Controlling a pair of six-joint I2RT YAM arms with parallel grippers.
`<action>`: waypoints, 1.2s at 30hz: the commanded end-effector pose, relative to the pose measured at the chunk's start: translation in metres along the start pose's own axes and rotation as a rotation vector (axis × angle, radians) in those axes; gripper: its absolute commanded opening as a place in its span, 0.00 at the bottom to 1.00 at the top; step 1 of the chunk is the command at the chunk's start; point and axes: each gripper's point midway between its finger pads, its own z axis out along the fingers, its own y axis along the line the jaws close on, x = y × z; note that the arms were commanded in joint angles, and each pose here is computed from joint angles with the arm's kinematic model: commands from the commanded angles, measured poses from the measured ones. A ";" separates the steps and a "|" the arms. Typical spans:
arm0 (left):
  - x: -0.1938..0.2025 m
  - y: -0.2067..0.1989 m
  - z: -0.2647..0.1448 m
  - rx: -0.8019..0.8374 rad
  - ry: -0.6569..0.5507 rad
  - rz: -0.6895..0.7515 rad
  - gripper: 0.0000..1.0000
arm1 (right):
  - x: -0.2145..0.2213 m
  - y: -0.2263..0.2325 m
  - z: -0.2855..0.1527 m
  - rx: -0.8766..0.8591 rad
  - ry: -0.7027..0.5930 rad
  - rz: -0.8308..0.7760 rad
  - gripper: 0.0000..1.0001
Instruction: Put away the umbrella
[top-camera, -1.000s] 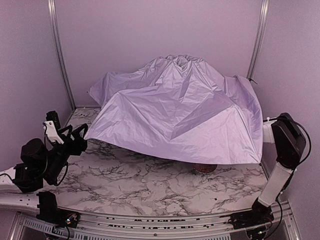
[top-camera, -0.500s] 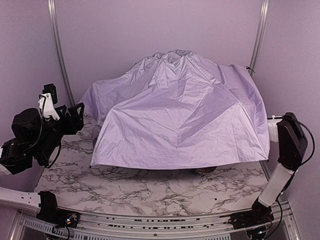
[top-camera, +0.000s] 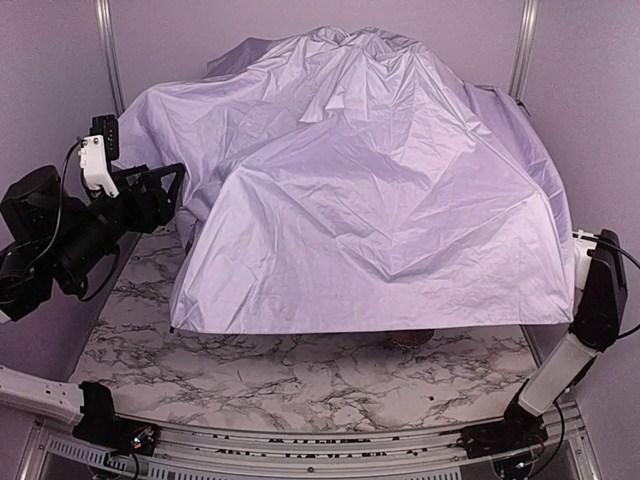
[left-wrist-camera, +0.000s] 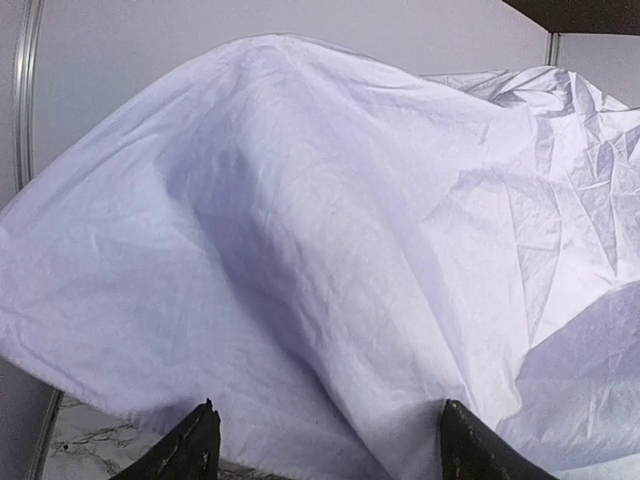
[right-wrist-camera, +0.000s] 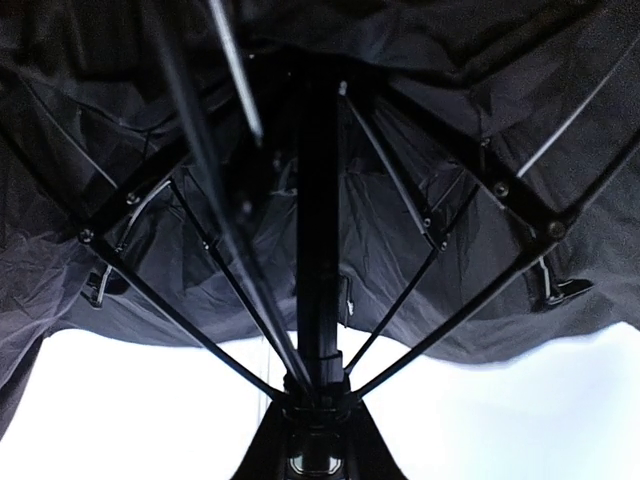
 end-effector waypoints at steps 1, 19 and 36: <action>0.009 -0.012 0.010 0.017 0.039 0.082 0.76 | 0.054 0.007 -0.015 -0.022 0.061 0.048 0.11; 0.112 -0.066 0.061 0.102 0.244 0.260 0.80 | 0.240 0.045 -0.147 0.005 0.311 0.007 0.07; 0.082 -0.029 0.031 0.048 0.160 0.126 0.80 | 0.190 0.032 -0.070 -0.149 0.441 -0.004 0.09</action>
